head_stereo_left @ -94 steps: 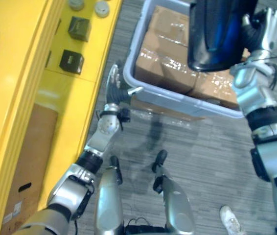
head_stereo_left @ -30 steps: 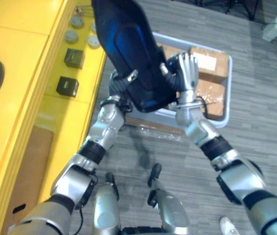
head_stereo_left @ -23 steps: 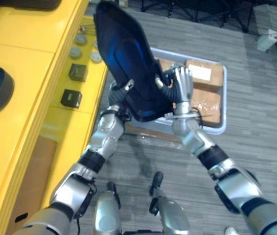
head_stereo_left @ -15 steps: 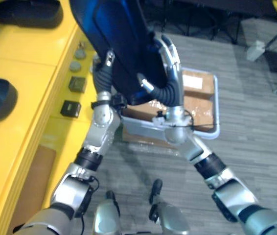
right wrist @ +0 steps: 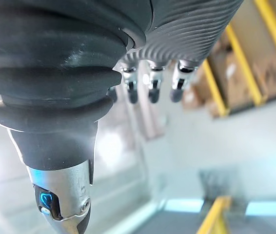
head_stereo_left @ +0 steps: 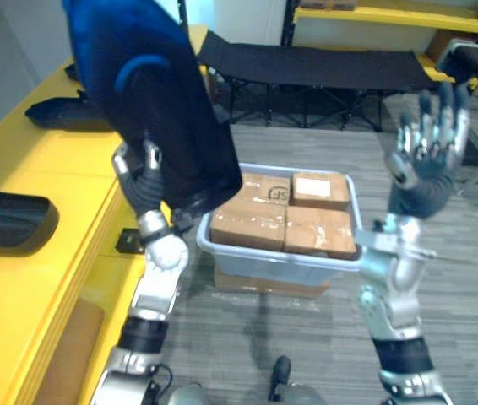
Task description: Walk over and take plastic housings, then place them on the shelf
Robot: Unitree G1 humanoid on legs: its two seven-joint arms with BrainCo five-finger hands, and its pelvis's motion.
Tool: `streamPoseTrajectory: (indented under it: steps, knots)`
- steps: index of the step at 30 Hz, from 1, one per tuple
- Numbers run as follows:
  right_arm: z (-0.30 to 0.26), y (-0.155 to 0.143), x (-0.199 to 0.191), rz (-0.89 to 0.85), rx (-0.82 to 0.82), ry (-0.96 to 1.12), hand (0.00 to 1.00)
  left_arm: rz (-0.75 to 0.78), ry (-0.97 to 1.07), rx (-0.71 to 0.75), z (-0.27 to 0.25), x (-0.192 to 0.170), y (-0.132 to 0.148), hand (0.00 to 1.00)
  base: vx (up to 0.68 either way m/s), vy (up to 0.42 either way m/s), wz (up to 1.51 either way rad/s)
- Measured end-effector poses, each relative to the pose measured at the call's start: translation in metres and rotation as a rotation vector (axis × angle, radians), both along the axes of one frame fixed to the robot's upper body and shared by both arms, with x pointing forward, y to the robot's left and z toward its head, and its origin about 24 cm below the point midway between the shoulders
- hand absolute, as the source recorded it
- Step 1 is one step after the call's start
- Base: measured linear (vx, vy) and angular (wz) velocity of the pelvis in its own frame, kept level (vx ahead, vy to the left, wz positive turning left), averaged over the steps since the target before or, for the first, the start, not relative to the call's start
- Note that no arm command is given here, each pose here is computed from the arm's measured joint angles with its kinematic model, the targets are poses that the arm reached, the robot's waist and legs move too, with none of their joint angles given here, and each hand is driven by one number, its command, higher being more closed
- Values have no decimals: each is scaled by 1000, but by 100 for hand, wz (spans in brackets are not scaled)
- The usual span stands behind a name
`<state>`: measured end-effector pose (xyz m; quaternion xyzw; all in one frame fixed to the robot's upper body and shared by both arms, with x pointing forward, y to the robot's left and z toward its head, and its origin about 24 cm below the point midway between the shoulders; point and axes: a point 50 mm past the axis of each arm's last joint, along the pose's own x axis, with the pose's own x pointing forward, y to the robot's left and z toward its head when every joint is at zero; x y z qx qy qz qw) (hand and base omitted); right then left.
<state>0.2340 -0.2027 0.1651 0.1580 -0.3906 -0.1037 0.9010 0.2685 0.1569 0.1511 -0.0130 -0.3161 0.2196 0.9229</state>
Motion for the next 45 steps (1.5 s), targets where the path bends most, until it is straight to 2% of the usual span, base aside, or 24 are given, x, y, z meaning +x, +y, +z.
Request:
streamPoseTrajectory:
  steps: [2,4,9,12,13,23,27,30,33,36,38,42,45]
  knots:
    - [-30,-25,-19,-118,59,128,0,-62,-37,-34,-5,-20,1,100,51,58,-18]
    - [-55,-37,-32,-159,136,233,0,-88,-43,-39,-9,-29,6,100,43,68,-18]
    - [-130,-51,-64,-234,300,551,0,-70,29,-73,-31,-46,24,100,-5,39,-11]
    - [-149,-52,-74,-248,386,610,0,-73,34,-102,-37,-53,28,100,-41,30,-1]
    - [-153,-50,-70,-177,485,533,0,-68,-12,-110,-32,-58,36,100,0,0,0]
    - [-150,-56,-69,-210,470,533,0,-62,-16,-116,-31,-58,37,100,0,0,0]
    - [-141,-69,-64,-260,384,544,0,-42,-47,-110,-24,-60,33,100,1,21,6]
    - [-129,-68,-50,-226,318,521,0,9,-48,-61,-20,-62,36,100,11,34,10]
    - [-117,-54,-31,-119,270,478,0,76,-34,-36,-19,-63,44,100,18,60,34]
    - [-108,-18,-10,65,181,461,0,169,-41,-40,-16,-72,58,100,33,34,54]
    - [-101,18,6,220,89,449,0,272,-65,-13,-10,-89,72,100,38,32,69]
    - [-94,69,22,428,-48,444,0,414,-55,-5,-11,-112,90,100,49,69,83]
    - [-91,95,25,519,-125,439,0,488,-24,9,-15,-126,101,100,48,83,69]
